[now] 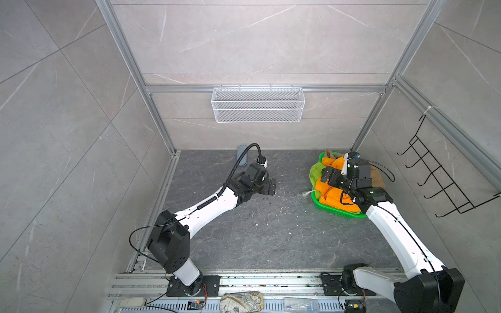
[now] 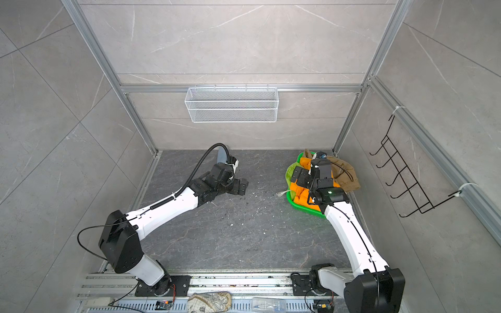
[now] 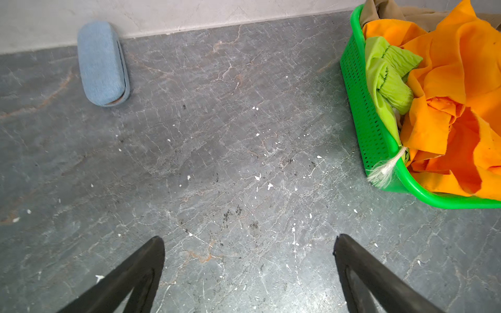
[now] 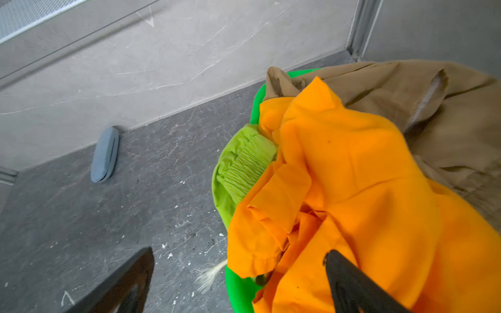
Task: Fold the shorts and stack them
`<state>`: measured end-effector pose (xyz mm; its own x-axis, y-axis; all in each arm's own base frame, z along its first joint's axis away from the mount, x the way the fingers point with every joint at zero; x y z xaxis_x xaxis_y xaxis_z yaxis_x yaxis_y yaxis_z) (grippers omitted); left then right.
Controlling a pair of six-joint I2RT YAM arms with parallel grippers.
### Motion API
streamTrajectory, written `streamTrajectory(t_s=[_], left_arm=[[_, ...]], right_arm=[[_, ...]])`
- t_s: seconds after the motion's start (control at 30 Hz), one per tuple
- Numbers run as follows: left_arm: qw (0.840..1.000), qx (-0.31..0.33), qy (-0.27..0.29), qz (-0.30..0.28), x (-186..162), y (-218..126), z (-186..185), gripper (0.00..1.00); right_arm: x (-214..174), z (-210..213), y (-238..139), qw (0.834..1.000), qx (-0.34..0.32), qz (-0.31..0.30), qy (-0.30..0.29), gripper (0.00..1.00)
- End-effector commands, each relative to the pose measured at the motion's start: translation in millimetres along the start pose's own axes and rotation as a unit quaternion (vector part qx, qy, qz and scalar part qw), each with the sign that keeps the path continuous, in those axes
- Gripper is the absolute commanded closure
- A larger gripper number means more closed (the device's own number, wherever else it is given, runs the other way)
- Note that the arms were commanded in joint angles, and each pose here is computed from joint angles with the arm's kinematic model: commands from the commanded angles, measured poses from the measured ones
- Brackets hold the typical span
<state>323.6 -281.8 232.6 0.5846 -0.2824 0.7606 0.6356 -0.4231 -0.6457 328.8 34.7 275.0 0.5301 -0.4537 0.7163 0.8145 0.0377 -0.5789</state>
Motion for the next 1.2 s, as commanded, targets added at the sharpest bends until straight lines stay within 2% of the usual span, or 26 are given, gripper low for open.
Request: streamTrajectory(t_s=[0.0,0.1,0.17,0.3,0.4,0.53,0.8,0.87,1.0,1.17], left_arm=[[0.999,-0.014,-0.027,-0.023,9,-22,-1,0.00],[0.999,-0.009,-0.028,-0.026,7,-26,2,0.00],[0.999,-0.005,-0.029,-0.026,5,-27,3,0.00],[0.999,-0.005,-0.032,-0.022,1,-25,4,0.00],[0.999,-0.003,-0.031,-0.016,-3,-21,4,0.00],[1.000,0.003,-0.022,-0.013,-5,-20,6,0.00],[1.000,0.027,0.013,-0.005,-13,-14,12,0.00],[0.999,0.033,0.021,-0.002,-13,-12,13,0.00],[0.998,0.043,0.039,0.003,-14,-6,15,0.00],[0.997,0.050,0.056,0.010,-13,2,15,0.00]], right_arm=[[-33,-7,13,0.998,0.000,0.064,0.012,0.01],[-49,-5,14,0.999,0.000,0.048,-0.011,0.01],[-59,-8,17,0.998,-0.026,0.048,-0.029,0.01],[-81,-8,35,0.993,-0.057,0.082,-0.063,0.01],[-91,-3,45,0.991,-0.068,0.087,-0.075,0.01],[-93,0,57,0.988,-0.096,0.086,-0.085,0.08],[-93,0,82,0.980,-0.149,0.076,-0.106,0.45],[-95,-1,87,0.978,-0.157,0.079,-0.112,0.45],[-99,-4,100,0.971,-0.174,0.089,-0.140,0.56],[-103,-1,111,0.962,-0.168,0.106,-0.185,0.62]])
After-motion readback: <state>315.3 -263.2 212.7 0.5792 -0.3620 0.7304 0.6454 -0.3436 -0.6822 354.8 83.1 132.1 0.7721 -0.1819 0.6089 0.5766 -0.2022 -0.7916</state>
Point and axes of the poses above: each gripper's point midway between its finger pads, its own y axis out along the fingers, its own z axis along the line the jaws close on, x = y × z, the point moved 5 cm from there along -y, back along the fingers, and after that the axes turned 9 degrees about y, right-handed, at the moved point
